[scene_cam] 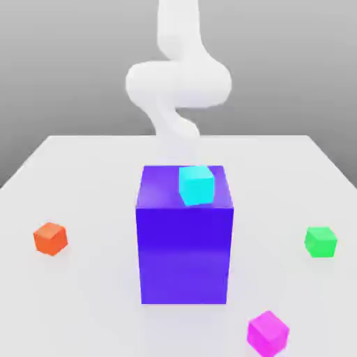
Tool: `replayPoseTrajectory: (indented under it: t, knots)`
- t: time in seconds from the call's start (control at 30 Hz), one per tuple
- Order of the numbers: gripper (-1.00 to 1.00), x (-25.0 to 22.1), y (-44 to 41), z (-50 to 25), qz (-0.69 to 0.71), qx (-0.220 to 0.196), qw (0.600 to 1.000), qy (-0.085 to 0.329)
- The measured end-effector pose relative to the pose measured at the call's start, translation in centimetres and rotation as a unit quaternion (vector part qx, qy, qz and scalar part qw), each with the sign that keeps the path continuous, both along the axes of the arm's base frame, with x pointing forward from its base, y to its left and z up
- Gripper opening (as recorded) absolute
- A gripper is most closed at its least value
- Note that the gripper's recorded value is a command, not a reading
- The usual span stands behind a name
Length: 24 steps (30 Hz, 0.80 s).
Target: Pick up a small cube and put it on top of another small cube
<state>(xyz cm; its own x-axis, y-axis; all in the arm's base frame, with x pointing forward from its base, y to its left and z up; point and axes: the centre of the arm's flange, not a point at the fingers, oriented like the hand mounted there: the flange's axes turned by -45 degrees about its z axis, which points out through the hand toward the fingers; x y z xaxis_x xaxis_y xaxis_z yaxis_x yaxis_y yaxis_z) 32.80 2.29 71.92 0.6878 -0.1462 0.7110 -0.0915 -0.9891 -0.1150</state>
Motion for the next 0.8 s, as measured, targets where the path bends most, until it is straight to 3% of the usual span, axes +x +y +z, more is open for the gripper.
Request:
replayPoseTrajectory:
  t: [0.2, 0.43, 0.8]
  knots:
    - [0.00, -3.4, 6.6, 0.4, -0.098, 0.115, 0.989, 0.009]
    - [0.00, -4.5, 14.7, -2.9, -0.214, 0.219, 0.951, 0.038]
    - [0.00, 0.5, 24.2, -15.8, -0.435, 0.326, 0.833, 0.106]
